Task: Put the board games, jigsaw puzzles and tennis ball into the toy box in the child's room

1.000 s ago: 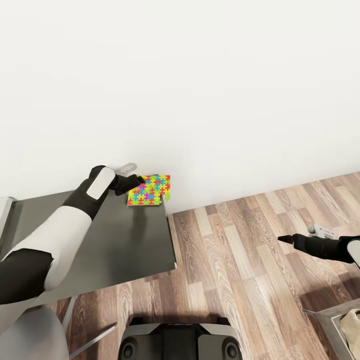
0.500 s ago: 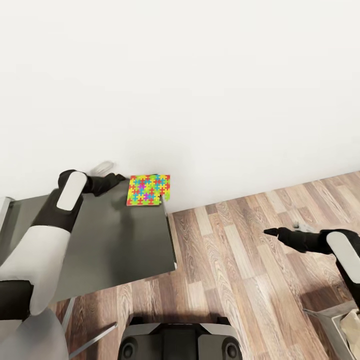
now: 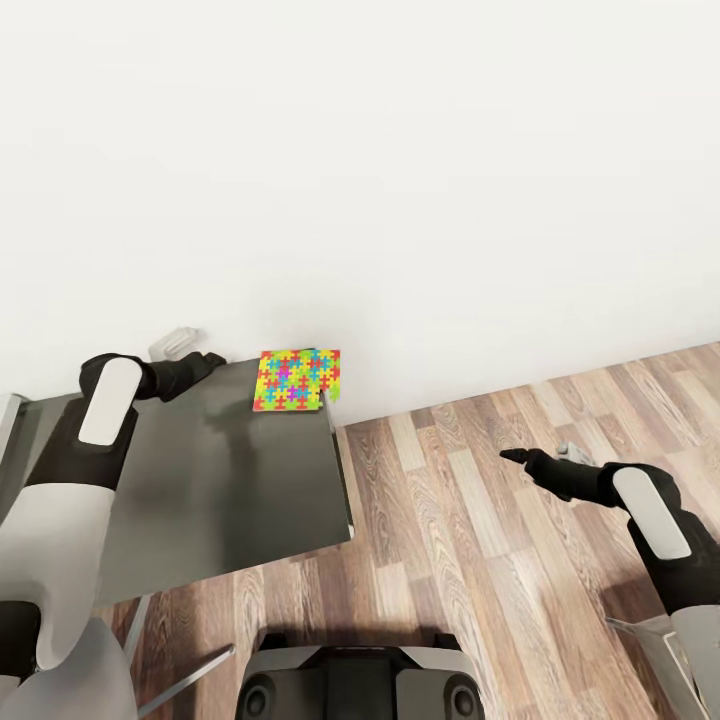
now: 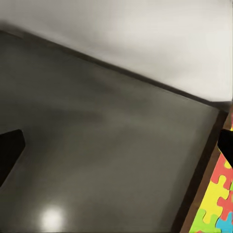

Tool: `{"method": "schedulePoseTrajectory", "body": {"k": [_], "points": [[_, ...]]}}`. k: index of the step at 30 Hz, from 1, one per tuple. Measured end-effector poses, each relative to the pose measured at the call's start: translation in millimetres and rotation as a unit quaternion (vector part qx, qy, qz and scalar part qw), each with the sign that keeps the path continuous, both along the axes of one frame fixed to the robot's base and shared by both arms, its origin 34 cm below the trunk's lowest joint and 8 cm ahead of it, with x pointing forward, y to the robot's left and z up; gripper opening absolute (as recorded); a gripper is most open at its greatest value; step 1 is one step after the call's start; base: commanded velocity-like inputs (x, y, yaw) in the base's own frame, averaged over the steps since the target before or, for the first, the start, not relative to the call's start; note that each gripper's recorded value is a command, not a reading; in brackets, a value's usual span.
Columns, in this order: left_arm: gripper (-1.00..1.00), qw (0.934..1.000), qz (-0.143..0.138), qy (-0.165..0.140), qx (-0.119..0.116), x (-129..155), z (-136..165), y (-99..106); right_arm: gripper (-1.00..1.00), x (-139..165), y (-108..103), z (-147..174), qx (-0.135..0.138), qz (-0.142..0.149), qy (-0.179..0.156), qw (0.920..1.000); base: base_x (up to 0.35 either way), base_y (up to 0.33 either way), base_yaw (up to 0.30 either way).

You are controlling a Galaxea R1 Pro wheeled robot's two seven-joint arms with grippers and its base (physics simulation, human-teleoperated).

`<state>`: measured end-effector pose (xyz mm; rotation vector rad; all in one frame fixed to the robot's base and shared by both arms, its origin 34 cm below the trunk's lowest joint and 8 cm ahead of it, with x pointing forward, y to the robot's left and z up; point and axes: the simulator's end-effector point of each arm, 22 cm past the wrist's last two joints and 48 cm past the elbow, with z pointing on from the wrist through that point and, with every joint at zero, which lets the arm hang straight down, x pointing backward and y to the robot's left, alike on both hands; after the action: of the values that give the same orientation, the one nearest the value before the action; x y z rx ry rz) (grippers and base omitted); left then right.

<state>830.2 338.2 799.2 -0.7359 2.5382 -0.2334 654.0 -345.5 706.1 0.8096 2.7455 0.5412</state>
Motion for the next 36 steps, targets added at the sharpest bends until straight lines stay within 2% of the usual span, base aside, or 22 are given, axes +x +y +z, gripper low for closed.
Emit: {"method": "schedulePoseTrajectory", "body": {"k": [34,36], "points": [[1.0,1.0,0.0,0.0,0.0,0.0,0.0,0.1,1.0,-3.2,-1.0,-3.1,0.0,-0.002,0.005,1.0,0.0,0.0,0.0],[1.0,1.0,0.0,0.002,0.005,-0.5,-1.2,3.6,1.0,-7.3,-4.6,-3.5,-0.005,-0.003,0.008,1.0,0.0,0.0,0.0]]}}
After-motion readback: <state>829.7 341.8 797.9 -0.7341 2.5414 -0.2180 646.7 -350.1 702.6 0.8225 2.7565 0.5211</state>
